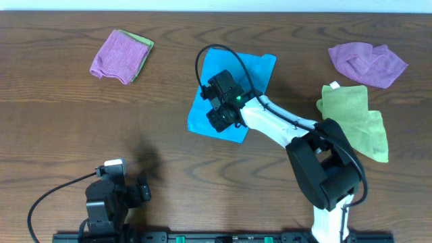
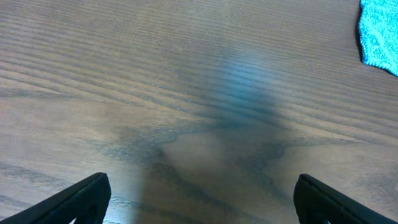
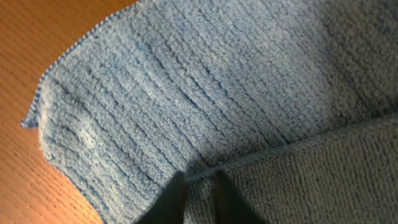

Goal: Fold the cloth

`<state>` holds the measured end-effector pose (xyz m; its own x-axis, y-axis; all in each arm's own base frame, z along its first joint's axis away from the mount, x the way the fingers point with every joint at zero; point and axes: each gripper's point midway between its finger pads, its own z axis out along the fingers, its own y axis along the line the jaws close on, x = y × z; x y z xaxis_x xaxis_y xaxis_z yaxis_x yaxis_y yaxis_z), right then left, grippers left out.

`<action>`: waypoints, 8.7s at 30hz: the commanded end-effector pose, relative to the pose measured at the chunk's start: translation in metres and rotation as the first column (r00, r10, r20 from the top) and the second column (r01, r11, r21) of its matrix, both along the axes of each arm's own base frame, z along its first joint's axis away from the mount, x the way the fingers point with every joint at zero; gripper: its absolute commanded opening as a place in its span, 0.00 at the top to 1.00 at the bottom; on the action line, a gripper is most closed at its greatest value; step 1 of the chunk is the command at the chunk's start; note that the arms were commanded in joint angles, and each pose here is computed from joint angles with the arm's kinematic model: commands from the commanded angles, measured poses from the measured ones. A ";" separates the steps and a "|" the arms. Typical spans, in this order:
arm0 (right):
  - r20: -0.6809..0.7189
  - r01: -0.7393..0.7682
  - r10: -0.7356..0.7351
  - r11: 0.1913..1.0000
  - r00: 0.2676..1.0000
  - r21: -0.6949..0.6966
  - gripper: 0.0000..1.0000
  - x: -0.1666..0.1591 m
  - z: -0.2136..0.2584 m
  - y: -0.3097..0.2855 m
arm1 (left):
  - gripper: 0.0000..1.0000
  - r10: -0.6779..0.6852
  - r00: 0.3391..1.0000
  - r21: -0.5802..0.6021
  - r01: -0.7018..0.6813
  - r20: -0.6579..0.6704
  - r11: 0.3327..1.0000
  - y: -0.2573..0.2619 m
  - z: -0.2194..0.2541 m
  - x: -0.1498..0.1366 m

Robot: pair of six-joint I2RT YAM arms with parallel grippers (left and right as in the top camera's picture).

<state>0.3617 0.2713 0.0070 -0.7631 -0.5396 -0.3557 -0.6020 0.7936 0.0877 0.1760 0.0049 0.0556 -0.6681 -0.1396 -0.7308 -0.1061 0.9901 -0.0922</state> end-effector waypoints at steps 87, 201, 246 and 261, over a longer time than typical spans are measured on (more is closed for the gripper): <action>-0.001 0.023 -0.023 1.000 1.000 -0.015 0.82 -0.001 0.015 -0.006 | 0.05 -0.012 0.999 0.017 0.013 -0.032 1.000 0.000 -0.011 -0.004; -0.080 0.660 -0.690 0.715 0.719 -0.231 0.28 -0.044 0.081 -0.203 | 0.05 0.115 0.993 0.137 -0.110 -0.031 0.985 0.030 -0.009 -0.007; -0.092 0.668 -0.716 0.683 0.692 -0.294 0.83 -0.068 0.015 -0.230 | 0.05 -0.171 0.958 -0.678 -0.031 -0.229 0.734 -0.096 0.092 0.057; -0.118 0.653 -0.717 0.680 0.687 -0.334 0.99 -0.089 -0.001 -0.234 | 0.05 -0.424 0.857 -0.683 0.124 -0.292 0.720 -0.164 0.071 0.072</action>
<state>0.2734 0.0439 0.0080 -0.9912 0.1162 -0.0642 0.1220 0.9878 -0.0964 0.2440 -0.1553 0.1227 -0.9541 -0.2338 -0.1870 -0.0363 0.7103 -0.7030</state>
